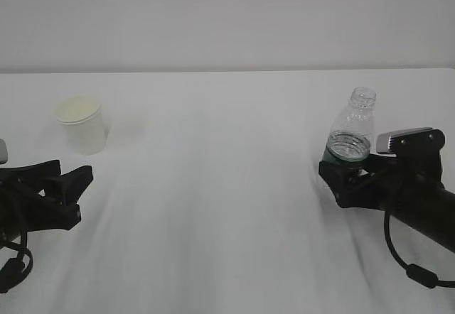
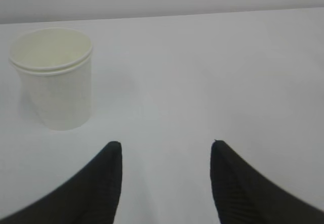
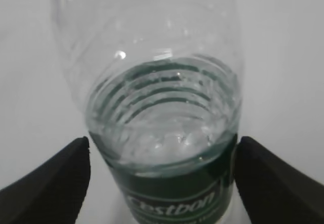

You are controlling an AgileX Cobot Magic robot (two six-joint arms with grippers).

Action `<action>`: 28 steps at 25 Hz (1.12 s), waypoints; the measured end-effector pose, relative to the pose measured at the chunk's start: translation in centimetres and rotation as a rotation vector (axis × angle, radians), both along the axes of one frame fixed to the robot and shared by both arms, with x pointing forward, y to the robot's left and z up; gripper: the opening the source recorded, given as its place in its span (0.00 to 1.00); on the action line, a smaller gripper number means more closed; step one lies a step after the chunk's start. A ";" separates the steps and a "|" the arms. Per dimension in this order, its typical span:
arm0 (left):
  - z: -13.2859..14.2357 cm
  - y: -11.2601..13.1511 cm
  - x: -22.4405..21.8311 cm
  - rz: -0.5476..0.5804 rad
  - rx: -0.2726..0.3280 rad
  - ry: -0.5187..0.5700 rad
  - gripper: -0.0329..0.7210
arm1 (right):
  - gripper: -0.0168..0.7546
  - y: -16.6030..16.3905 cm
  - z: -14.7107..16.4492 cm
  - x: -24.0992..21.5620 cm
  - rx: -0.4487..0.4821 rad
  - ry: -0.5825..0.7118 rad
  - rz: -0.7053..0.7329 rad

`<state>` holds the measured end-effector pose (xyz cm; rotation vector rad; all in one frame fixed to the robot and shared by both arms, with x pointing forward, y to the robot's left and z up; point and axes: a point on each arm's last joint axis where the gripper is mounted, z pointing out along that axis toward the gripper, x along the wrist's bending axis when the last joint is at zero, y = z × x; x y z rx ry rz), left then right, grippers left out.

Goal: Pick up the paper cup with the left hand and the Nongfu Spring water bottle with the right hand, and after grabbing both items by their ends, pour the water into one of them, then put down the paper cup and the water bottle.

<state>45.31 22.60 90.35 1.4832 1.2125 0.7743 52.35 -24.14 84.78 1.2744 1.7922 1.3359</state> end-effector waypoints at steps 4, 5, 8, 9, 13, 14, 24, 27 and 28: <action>0.0 0.0 0.0 -0.002 0.000 0.000 0.57 | 0.89 0.2 -0.1 1.0 0.005 -0.017 0.008; 0.0 0.0 0.0 -0.002 0.000 0.000 0.57 | 0.89 0.2 -0.3 1.2 0.008 -0.017 0.007; 0.0 0.0 0.0 -0.002 -0.001 -0.002 0.57 | 0.89 0.2 -0.7 1.6 0.013 -0.013 0.006; 0.0 0.0 0.0 -0.002 -0.001 -0.002 0.57 | 0.89 0.3 -0.7 1.7 0.013 -0.013 0.006; 0.0 0.0 0.0 -0.002 -0.001 -0.002 0.57 | 0.89 0.3 -0.6 2.2 0.018 -0.027 0.005; 0.0 0.0 0.0 -0.002 -0.001 -0.002 0.57 | 0.89 0.3 -0.5 2.3 0.018 -0.031 0.005; 0.0 0.0 0.0 -0.002 -0.001 -0.002 0.57 | 0.87 0.4 -0.4 2.6 0.022 -0.041 0.004; 0.0 0.0 0.0 -0.002 -0.001 -0.002 0.57 | 0.86 0.4 -0.4 2.6 0.022 -0.041 0.004; 0.0 0.0 0.0 -0.002 -0.001 -0.002 0.57 | 0.85 0.4 -0.4 2.6 0.024 -0.040 0.004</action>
